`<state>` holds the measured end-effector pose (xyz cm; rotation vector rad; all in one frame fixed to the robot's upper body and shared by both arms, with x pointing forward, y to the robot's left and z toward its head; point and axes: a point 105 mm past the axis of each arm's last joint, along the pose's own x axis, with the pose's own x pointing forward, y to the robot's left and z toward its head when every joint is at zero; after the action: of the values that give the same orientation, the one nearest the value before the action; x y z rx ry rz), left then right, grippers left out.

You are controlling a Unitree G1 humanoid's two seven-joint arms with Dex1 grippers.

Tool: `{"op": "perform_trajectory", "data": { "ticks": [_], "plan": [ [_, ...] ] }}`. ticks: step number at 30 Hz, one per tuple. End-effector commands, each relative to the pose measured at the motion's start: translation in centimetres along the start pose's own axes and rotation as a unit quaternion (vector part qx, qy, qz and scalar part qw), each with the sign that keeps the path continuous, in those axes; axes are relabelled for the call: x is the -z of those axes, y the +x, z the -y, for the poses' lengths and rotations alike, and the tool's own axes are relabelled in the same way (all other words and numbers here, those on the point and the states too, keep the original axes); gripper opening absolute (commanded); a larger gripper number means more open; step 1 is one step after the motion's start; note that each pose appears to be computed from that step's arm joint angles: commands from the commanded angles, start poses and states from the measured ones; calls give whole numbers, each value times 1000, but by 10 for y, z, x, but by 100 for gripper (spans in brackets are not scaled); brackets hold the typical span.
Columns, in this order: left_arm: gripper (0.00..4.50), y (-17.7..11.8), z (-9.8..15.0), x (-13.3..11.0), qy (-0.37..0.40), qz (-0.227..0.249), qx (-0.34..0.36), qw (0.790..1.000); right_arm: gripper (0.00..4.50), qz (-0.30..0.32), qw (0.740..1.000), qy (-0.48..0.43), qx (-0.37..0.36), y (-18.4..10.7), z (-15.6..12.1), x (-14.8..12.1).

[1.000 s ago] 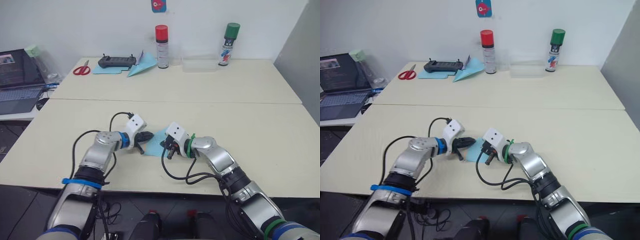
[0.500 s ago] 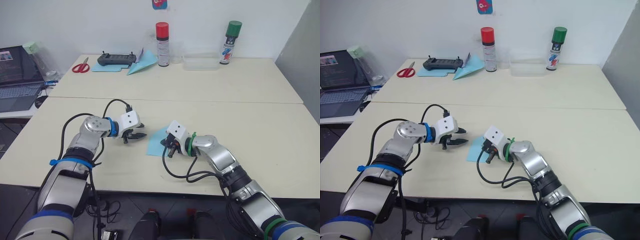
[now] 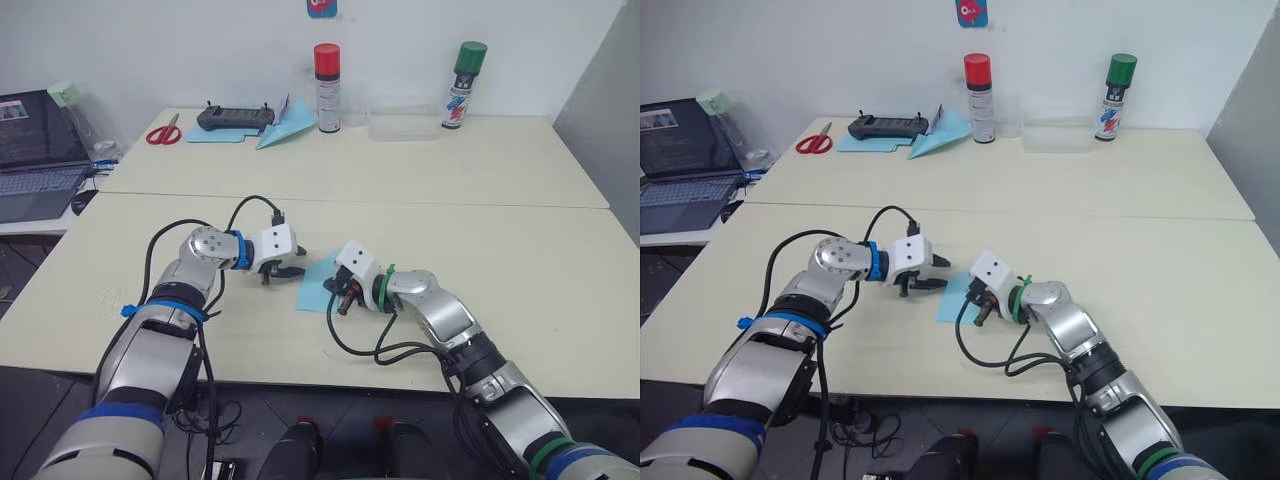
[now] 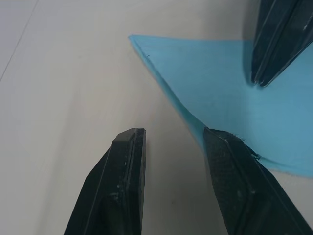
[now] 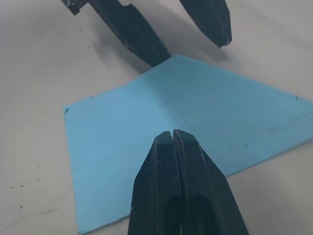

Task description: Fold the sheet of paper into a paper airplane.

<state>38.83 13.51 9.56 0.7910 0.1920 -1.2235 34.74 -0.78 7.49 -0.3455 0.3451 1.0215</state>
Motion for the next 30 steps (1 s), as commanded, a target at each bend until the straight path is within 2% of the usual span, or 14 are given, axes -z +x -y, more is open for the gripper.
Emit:
{"op": "perform_trajectory", "data": {
  "ticks": [1,7,13,17,21,22,23,25,29,30],
  "plan": [
    [218,-4,-7,-16,18,35,-3,999,0,-5,1000,11,21,-8,11,2],
    [218,-5,-4,-15,106,6,9,994,0,-5,1000,17,22,-9,12,2],
    [218,-4,-9,-29,234,-7,-1,972,0,5,999,28,21,-11,12,-3],
    [218,-2,-9,-32,260,-4,0,965,0,20,999,40,24,-14,15,-9],
    [218,0,1,-30,282,-7,38,959,0,64,994,64,56,-37,34,-28],
    [181,0,3,-30,280,-2,45,959,0,64,993,63,72,-45,42,-27],
    [171,1,6,-30,281,0,54,958,0,65,991,64,95,-56,53,-25],
    [114,1,9,-30,281,1,66,958,0,62,989,63,122,-69,64,-20],
    [1,-1,11,-27,270,-3,79,960,0,63,987,60,133,-84,65,-17],
    [1,0,7,-30,253,5,69,965,0,63,987,58,134,-86,64,-17]
  ]
}}
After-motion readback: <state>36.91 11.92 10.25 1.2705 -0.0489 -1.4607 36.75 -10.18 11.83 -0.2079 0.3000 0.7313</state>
